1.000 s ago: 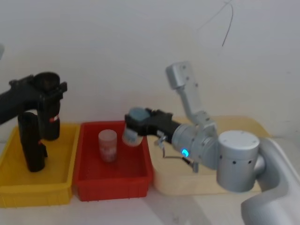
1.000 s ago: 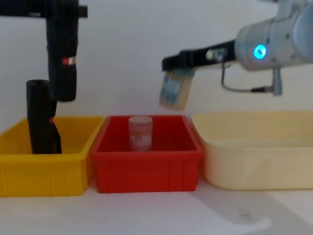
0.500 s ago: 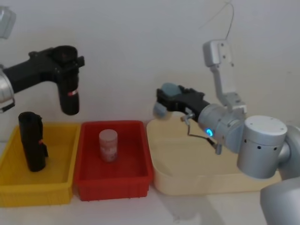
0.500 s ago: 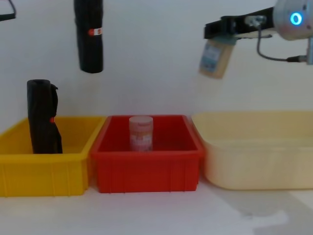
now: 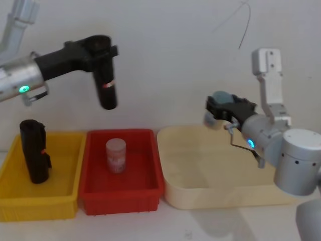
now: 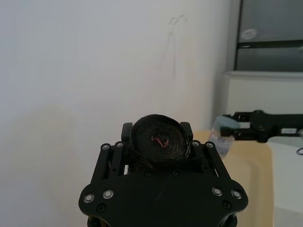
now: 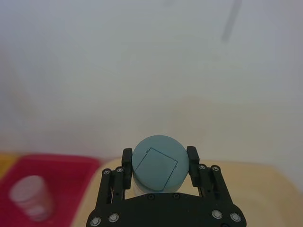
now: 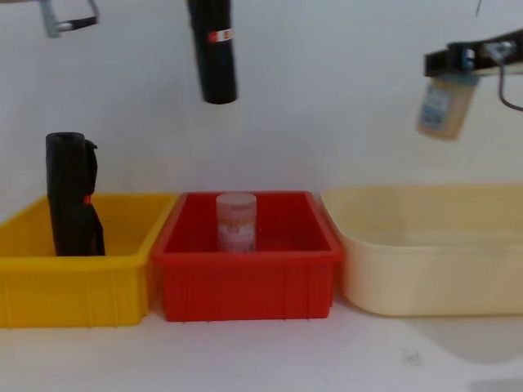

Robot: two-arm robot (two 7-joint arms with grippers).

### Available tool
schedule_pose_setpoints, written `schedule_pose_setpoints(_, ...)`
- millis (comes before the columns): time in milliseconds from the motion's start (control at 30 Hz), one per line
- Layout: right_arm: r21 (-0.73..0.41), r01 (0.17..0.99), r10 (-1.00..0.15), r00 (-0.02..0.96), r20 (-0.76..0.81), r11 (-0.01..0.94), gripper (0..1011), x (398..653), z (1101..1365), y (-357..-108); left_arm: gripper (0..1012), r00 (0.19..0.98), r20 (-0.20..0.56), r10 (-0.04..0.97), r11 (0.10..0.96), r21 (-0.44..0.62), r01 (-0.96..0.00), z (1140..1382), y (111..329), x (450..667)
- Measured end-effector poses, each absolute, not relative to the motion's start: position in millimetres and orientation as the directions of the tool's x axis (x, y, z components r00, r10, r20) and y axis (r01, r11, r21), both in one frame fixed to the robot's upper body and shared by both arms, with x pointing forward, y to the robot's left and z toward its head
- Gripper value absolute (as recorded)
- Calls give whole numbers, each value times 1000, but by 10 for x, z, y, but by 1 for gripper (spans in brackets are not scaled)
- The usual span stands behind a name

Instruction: Pick up the garbage bag with the one hand and transfer it to the other hand.

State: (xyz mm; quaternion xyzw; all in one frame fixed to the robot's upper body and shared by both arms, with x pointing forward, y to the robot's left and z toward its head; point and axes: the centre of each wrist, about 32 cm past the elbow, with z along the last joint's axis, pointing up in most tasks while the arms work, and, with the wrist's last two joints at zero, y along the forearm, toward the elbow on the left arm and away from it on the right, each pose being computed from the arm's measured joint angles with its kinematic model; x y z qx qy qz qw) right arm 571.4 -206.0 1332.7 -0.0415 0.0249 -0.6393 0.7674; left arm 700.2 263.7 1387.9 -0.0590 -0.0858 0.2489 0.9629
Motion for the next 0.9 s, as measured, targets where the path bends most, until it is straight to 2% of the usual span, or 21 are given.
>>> schedule_pose_setpoints(67,-104,985,-990,143,19,140,668,5717,13287,-2120,567,883,128,452,887,-167,-430,13879,2548,7134)
schedule_pose_setpoints(167,-116,989,-995,94,26,90,668,5722,13233,-2195,567,896,126,426,899,-173,-403,13888,2492,7212)
schedule_pose_setpoints(467,-160,986,-998,-38,51,-45,668,5739,13022,-2414,567,915,129,382,917,-177,-358,13921,2394,7319)
schedule_pose_setpoints(600,-171,983,-996,-61,60,-70,670,5738,12967,-2467,567,919,132,370,921,-178,-345,13936,2366,7339)
schedule_pose_setpoints(800,-186,977,-993,-90,76,-102,806,5733,12884,-2547,567,924,137,357,927,-177,-331,13958,2338,7358)
schedule_pose_setpoints(867,-190,975,-992,-97,80,-110,897,5731,12862,-2567,567,925,137,355,927,-176,-330,13961,2335,7360)
schedule_pose_setpoints(900,-191,975,-992,-99,81,-113,897,5731,12856,-2573,567,925,138,354,928,-176,-328,13965,2331,7361)
